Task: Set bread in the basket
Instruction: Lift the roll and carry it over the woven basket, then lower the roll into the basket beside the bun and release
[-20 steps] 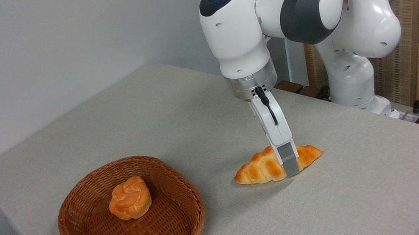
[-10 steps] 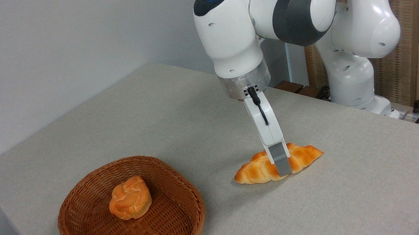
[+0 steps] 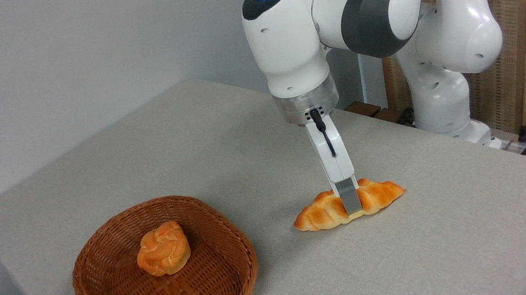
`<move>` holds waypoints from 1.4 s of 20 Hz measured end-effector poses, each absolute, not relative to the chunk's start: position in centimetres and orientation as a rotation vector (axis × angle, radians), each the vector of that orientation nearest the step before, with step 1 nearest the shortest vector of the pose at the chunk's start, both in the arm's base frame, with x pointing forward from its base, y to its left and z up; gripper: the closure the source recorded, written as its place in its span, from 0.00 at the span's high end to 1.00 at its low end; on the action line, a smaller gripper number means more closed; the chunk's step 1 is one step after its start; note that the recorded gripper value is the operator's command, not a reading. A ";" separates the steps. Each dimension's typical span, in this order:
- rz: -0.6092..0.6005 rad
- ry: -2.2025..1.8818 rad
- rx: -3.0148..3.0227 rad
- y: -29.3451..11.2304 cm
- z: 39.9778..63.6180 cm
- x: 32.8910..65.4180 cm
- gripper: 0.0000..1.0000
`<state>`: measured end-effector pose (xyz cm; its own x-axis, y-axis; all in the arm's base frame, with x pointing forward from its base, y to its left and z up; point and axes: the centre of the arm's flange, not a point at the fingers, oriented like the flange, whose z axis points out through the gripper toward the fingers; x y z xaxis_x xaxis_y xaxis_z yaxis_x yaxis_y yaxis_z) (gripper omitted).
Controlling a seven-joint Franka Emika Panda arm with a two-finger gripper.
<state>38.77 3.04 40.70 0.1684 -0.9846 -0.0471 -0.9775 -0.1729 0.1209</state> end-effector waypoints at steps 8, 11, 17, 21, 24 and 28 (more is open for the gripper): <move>-0.025 -1.715 2.483 2.6 46.7 41.2 0.39; 0.047 -1.575 2.555 1.5 48.9 43.0 0.39; 0.168 -1.449 2.587 0.9 52.1 46.2 0.39; 0.291 -1.391 2.617 0.5 53.1 50.5 0.41; 0.393 -1.353 2.662 0.2 52.0 54.6 0.41; 0.389 -1.353 2.702 -0.3 49.7 59.2 1.00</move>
<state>59.20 -0.33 49.67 0.5739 -0.7739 0.2679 -0.7980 -0.6020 -0.0296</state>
